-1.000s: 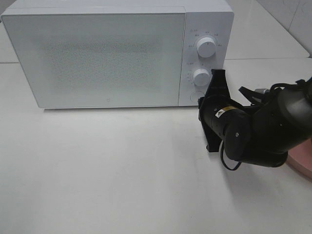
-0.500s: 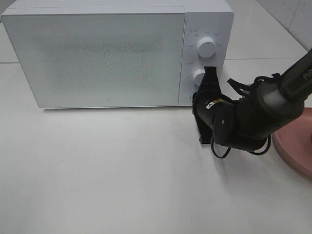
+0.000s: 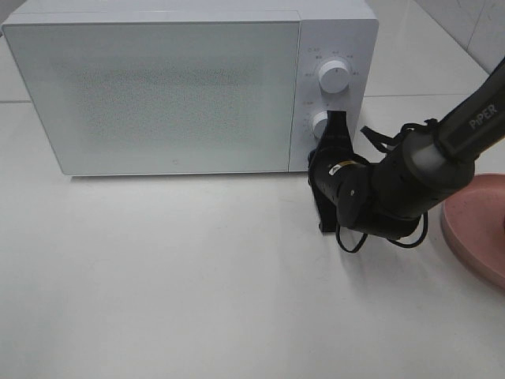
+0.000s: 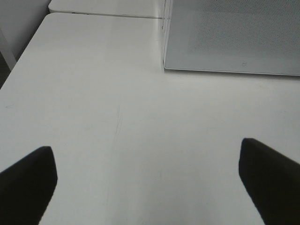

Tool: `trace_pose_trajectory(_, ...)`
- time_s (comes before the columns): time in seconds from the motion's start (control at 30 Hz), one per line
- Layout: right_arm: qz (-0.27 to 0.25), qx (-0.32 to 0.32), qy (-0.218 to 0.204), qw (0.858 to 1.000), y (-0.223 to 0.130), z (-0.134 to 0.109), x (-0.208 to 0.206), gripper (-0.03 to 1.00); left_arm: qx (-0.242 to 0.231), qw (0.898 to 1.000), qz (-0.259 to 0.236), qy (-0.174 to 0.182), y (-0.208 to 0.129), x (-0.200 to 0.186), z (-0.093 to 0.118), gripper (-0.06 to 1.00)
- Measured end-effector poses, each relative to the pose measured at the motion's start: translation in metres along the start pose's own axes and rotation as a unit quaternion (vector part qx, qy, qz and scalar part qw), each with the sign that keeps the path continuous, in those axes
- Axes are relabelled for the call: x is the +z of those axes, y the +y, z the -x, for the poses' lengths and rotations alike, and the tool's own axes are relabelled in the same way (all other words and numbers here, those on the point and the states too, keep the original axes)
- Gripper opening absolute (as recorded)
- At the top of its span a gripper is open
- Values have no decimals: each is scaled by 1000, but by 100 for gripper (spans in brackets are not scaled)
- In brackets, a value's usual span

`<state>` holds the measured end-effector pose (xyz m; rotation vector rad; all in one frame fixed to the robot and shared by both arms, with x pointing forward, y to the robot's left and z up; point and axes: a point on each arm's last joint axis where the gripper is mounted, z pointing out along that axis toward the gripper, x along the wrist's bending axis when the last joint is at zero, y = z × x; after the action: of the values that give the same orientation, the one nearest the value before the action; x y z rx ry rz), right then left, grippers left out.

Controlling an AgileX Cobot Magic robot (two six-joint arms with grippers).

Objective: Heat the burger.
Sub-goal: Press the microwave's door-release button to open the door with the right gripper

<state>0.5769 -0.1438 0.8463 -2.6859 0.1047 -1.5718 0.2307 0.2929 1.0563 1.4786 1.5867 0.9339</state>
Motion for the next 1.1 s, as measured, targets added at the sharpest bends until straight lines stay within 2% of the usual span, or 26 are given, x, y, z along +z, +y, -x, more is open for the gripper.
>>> trace_pose_trajectory(1.1, 49, 38, 43, 997, -6, -8, 6, 0, 0, 1000, 0, 0, 0, 0, 0, 97)
